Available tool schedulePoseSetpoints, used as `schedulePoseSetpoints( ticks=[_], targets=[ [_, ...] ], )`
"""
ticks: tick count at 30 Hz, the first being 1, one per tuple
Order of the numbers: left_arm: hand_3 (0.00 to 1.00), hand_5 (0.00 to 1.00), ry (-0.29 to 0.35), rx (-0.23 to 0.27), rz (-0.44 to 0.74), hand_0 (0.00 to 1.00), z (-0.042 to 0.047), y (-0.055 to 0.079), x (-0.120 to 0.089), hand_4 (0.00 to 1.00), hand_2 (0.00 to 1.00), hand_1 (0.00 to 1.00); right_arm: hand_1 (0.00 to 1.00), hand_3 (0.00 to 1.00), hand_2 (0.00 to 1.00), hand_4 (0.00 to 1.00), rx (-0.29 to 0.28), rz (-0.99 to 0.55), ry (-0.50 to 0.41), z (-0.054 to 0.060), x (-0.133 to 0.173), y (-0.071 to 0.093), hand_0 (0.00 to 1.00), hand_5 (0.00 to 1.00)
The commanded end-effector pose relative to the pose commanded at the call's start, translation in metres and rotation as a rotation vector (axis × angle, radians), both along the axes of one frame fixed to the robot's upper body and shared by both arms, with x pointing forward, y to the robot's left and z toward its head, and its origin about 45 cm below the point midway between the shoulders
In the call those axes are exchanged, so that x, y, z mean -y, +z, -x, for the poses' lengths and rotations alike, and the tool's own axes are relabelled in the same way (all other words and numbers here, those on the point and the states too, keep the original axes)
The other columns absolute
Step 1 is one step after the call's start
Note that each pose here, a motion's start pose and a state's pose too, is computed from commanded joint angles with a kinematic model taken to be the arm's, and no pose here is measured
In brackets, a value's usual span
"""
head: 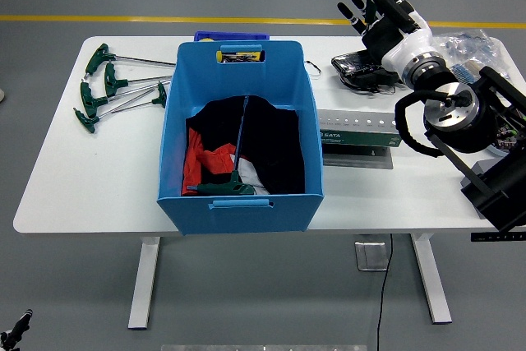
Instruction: Lift tool from toolbox,place it in box,lift tool from toolbox,place it in box
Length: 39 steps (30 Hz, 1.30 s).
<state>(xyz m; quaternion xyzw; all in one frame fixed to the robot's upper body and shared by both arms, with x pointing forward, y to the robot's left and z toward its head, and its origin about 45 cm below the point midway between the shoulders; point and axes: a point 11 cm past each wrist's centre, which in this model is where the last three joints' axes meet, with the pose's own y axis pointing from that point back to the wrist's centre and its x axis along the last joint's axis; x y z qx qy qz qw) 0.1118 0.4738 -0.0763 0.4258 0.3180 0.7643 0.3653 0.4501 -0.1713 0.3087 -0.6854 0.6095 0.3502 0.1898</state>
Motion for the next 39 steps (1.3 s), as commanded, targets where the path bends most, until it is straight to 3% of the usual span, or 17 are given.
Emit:
schedulePoseSetpoints(
  ticks=[4,5,10,17,24,31,34,39],
  targets=[
    [0.751,0.787,0.001,0.001,0.002,0.894,-0.0002,0.000,0.001,0.699,0.911,0.907,0.339,0.436,0.374,0.554,-0.026,-0.020,-0.002,0.000,0.001,-0.003,0.398,0.002],
    [0.751,0.787,0.000,0.001,0.002,0.894,-0.0002,0.000,0.001,0.699,0.910,0.907,0.295,0.345,0.332,0.433,-0.031,-0.024,-0.002,0.000,0.001,-0.004,0.370,0.002],
    [0.751,0.787,0.001,0.001,0.003,0.894,-0.0003,-0.001,0.001,0.699,0.910,0.907,0.295,0.345,0.332,0.433,-0.054,-0.042,-0.004,0.001,0.001,-0.007,0.370,0.002],
    [0.752,0.788,0.002,0.001,0.002,0.893,-0.0004,0.000,0.001,0.700,0.910,0.904,0.282,0.324,0.321,0.488,-0.043,-0.013,0.012,0.005,0.002,-0.006,0.374,0.002],
    [0.751,0.788,0.003,0.004,0.003,0.892,-0.0004,0.000,0.001,0.699,0.908,0.904,0.287,0.332,0.326,0.482,0.019,0.214,0.065,0.018,0.010,-0.011,0.373,0.002],
    [0.751,0.787,0.005,0.004,0.004,0.890,0.0008,-0.001,0.001,0.699,0.909,0.903,0.288,0.336,0.328,0.469,0.049,0.475,0.156,0.039,0.024,-0.028,0.371,0.002],
    [0.751,0.787,0.005,0.007,0.003,0.890,-0.0001,0.000,0.001,0.699,0.909,0.903,0.288,0.336,0.328,0.469,0.060,0.616,0.212,0.049,0.033,-0.036,0.371,0.002],
    [0.752,0.787,0.007,0.007,0.001,0.889,0.0001,0.000,-0.001,0.699,0.908,0.902,0.289,0.334,0.329,0.435,0.092,0.887,0.285,0.057,0.050,-0.047,0.367,0.002]
  ],
)
